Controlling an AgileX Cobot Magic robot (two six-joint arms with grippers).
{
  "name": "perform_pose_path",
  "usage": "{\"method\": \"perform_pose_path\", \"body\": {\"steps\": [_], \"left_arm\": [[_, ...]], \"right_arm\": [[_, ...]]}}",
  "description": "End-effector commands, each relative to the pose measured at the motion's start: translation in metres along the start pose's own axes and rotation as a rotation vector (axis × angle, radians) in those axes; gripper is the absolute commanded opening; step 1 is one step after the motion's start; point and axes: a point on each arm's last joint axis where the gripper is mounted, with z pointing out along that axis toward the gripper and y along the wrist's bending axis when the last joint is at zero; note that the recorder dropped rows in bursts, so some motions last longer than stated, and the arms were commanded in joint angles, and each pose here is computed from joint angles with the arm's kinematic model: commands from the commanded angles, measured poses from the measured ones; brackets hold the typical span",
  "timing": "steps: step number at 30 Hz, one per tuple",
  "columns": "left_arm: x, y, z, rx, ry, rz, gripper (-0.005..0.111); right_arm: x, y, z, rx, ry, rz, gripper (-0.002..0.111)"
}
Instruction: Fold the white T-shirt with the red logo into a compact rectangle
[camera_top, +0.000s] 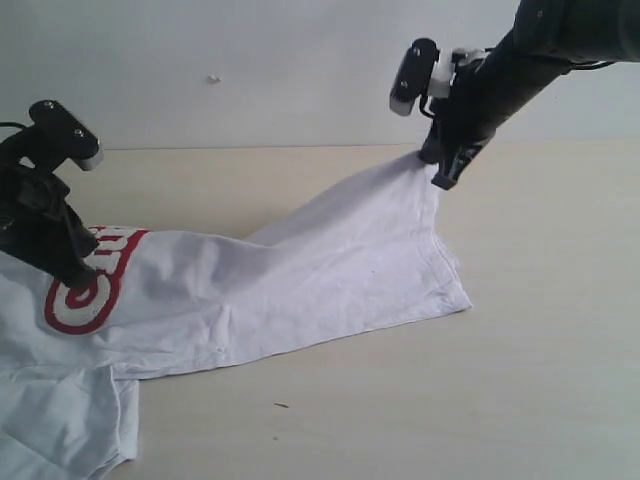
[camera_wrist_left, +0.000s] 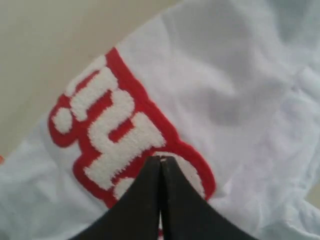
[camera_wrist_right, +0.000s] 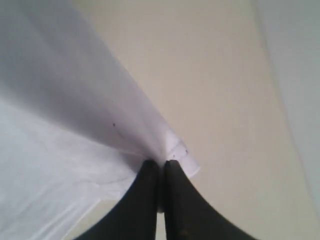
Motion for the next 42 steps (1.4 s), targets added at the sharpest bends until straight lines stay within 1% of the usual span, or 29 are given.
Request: {"method": "perform_pose_path", "body": {"steps": [1, 3, 6, 8, 11, 13, 14, 16, 17, 19, 22, 23, 24, 26, 29, 31, 32, 34, 36, 38, 42], "left_arm": [[-0.011, 0.013, -0.002, -0.139, -0.122, 0.020, 0.000], [-0.014, 0.017, -0.002, -0.189, -0.161, 0.039, 0.000], [-0.018, 0.022, -0.002, -0.243, -0.202, 0.048, 0.000], [-0.018, 0.023, 0.002, -0.252, -0.205, 0.051, 0.000], [-0.016, 0.022, 0.009, -0.242, -0.187, 0.065, 0.000], [-0.014, 0.022, 0.013, -0.231, -0.176, 0.063, 0.000], [-0.014, 0.021, 0.014, -0.225, -0.170, 0.061, 0.000], [-0.011, 0.019, 0.018, -0.202, -0.147, 0.060, 0.000], [-0.010, 0.018, 0.020, -0.187, -0.134, 0.060, 0.000], [-0.007, 0.015, 0.022, -0.156, -0.106, 0.059, 0.000], [-0.003, 0.011, 0.025, -0.104, -0.062, 0.058, 0.000], [-0.001, 0.009, 0.025, -0.085, -0.048, 0.053, 0.000], [0.000, 0.008, 0.025, -0.065, -0.033, 0.042, 0.000], [0.003, 0.005, 0.026, -0.031, -0.005, 0.011, 0.000], [0.012, 0.004, 0.033, 0.016, 0.054, -0.099, 0.000], [0.018, 0.003, 0.041, 0.042, 0.095, -0.153, 0.000], [0.022, 0.001, 0.047, 0.062, 0.126, -0.181, 0.000], [0.027, -0.002, 0.056, 0.088, 0.165, -0.213, 0.000], [0.033, -0.005, 0.066, 0.107, 0.203, -0.256, 0.000], [0.040, -0.006, 0.076, 0.117, 0.242, -0.303, 0.000], [0.049, -0.009, 0.089, 0.142, 0.290, -0.315, 0.000]], "right_arm": [[-0.008, -0.014, 0.010, 0.165, -0.119, 0.008, 0.000], [-0.005, -0.018, 0.022, 0.229, -0.127, 0.016, 0.000], [0.002, -0.021, 0.042, 0.290, -0.128, 0.028, 0.002], [0.004, -0.024, 0.049, 0.344, -0.136, 0.032, 0.011], [0.003, -0.032, 0.049, 0.437, -0.166, 0.056, 0.033], [0.002, -0.036, 0.046, 0.488, -0.205, 0.136, 0.042], [0.001, -0.038, 0.045, 0.501, -0.224, 0.187, 0.043], [0.001, -0.038, 0.044, 0.483, -0.245, 0.272, 0.040], [0.001, -0.036, 0.044, 0.461, -0.247, 0.308, 0.037], [0.002, -0.030, 0.046, 0.385, -0.226, 0.360, 0.027], [0.004, -0.020, 0.049, 0.264, -0.172, 0.395, 0.010], [0.005, -0.015, 0.050, 0.211, -0.146, 0.401, 0.004], [0.006, -0.011, 0.050, 0.153, -0.118, 0.406, 0.000], [0.007, -0.004, 0.048, 0.053, -0.058, 0.425, 0.000], [0.010, 0.003, 0.044, -0.052, 0.046, 0.534, 0.000], [0.014, 0.009, 0.043, -0.106, 0.112, 0.551, 0.000], [0.017, 0.016, 0.044, -0.158, 0.156, 0.555, 0.000], [0.023, 0.024, 0.048, -0.203, 0.201, 0.557, 0.000], [0.034, 0.034, 0.056, -0.206, 0.228, 0.565, 0.000], [0.044, 0.043, 0.064, -0.180, 0.243, 0.597, 0.000], [0.061, 0.055, 0.073, -0.148, 0.293, 0.606, 0.000]]}}
